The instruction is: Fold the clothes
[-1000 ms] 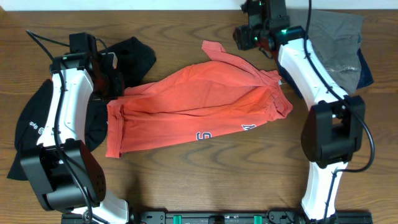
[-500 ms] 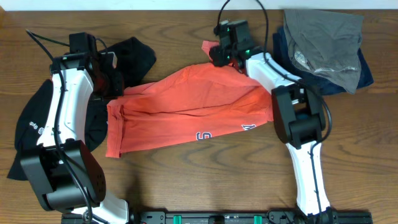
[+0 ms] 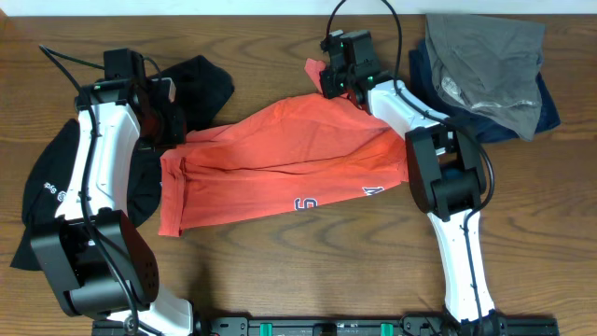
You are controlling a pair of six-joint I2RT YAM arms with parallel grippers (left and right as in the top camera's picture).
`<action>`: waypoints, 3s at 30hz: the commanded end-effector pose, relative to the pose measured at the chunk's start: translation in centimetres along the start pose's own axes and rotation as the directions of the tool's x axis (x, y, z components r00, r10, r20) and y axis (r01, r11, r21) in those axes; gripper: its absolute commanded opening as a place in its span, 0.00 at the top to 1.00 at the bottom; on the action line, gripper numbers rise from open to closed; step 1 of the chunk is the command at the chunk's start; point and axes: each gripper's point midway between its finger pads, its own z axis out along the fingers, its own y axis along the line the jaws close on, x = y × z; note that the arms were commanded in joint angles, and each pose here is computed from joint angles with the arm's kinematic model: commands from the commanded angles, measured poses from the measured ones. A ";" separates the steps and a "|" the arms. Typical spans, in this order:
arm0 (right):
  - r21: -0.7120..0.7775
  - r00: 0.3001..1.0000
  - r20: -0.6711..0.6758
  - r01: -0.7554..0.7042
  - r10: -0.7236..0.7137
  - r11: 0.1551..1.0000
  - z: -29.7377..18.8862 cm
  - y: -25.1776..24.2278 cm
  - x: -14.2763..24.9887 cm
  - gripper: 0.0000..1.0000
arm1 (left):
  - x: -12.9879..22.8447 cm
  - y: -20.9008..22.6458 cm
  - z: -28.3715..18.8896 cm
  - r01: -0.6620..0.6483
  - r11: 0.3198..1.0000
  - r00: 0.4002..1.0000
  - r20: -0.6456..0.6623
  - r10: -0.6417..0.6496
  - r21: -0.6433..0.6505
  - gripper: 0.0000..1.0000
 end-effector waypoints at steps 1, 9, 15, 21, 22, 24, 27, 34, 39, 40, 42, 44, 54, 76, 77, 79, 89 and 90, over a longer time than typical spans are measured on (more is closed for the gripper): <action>0.015 0.998 0.032 -0.053 0.053 0.998 -0.2 -1.7 -1.9 0.99 | -0.7 0.2 -0.7 -0.004 1.000 1.000 0.030 0.004 -0.012 0.94; 0.013 0.990 0.142 0.010 -0.012 1.000 -6.3 -2.2 -12.0 0.99 | -2.4 0.4 -0.8 -0.009 1.000 0.995 0.098 0.011 -0.017 0.94; 0.038 0.989 0.130 0.065 -0.069 0.997 -12.0 -2.2 -15.6 0.99 | -4.7 0.6 -1.3 -0.020 0.999 0.982 0.189 0.025 -0.026 0.94; 0.057 1.000 0.006 0.022 -0.022 0.998 -17.7 -3.6 -14.4 0.99 | -5.1 0.5 -2.2 -0.021 0.999 0.977 0.210 0.027 -0.027 0.94; 0.060 1.000 -0.015 0.009 -0.008 0.998 -18.8 -3.9 -14.0 0.99 | -5.0 0.5 -2.3 -0.021 0.999 0.977 0.211 0.027 -0.028 0.94; 0.057 0.998 -0.061 -0.022 0.026 0.998 -21.1 -4.4 -13.0 0.99 | -4.8 0.4 -2.5 -0.021 0.999 0.978 0.208 0.026 -0.027 0.94; 0.044 0.988 -0.132 -0.078 0.083 0.996 -24.8 -4.9 -11.3 0.99 | -4.2 0.3 -2.8 -0.019 0.999 0.981 0.192 0.024 -0.025 0.94; 0.021 0.940 -0.285 -0.190 0.188 0.982 -28.9 -5.0 -7.2 0.99 | -1.4 0.2 -2.5 -0.008 1.000 0.997 0.080 0.010 -0.016 0.94; -0.006 0.937 -0.301 -0.189 0.179 0.982 -28.5 -3.8 -7.0 0.99 | 0.6 0.1 -2.4 0.000 1.000 1.000 -0.001 0.000 -0.011 0.94; 0.000 0.931 -0.316 -0.192 0.182 0.981 -28.2 -3.5 -6.7 0.99 | 1.0 0.0 -2.4 0.002 1.000 1.000 -0.019 -0.002 -0.009 0.94; 0.035 0.916 -0.350 -0.196 0.195 0.980 -27.5 -3.4 -5.9 0.99 | 1.5 0.0 -2.4 0.004 1.000 0.999 -0.037 -0.005 -0.008 0.94; 0.089 0.896 -0.389 -0.194 0.214 0.977 -26.7 -3.6 -4.8 0.99 | 1.8 0.0 -2.3 0.005 1.000 0.999 -0.047 -0.006 -0.007 0.94; 0.285 0.767 -0.570 -0.151 0.295 0.946 -27.1 -3.4 1.4 0.99 | 3.1 0.0 -1.8 0.011 1.000 0.995 -0.095 -0.011 -0.004 0.94; 0.217 0.615 -0.744 -0.149 0.262 0.965 -22.8 -0.3 14.2 0.97 | 7.5 -0.1 0.1 0.030 1.000 0.971 -0.238 -0.028 0.004 0.83; 0.220 0.618 -0.740 -0.152 0.267 0.964 -22.6 -0.5 14.4 0.95 | 7.5 -0.1 0.1 0.030 1.000 0.971 -0.239 -0.028 0.004 0.78; 0.228 0.621 -0.733 -0.161 0.278 0.960 -22.3 -1.0 14.6 0.90 | 7.6 -0.2 0.1 0.033 0.999 0.969 -0.243 -0.032 0.004 0.62; 0.190 0.700 -0.657 -0.204 0.279 0.960 -22.1 -3.5 11.6 0.20 | 8.2 -0.3 -0.1 0.036 0.999 0.963 -0.267 -0.033 0.007 0.21; 0.180 0.708 -0.652 -0.203 0.272 0.962 -22.2 -3.6 11.2 0.20 | 8.3 -0.3 -0.1 0.037 0.999 0.962 -0.271 -0.034 0.007 0.21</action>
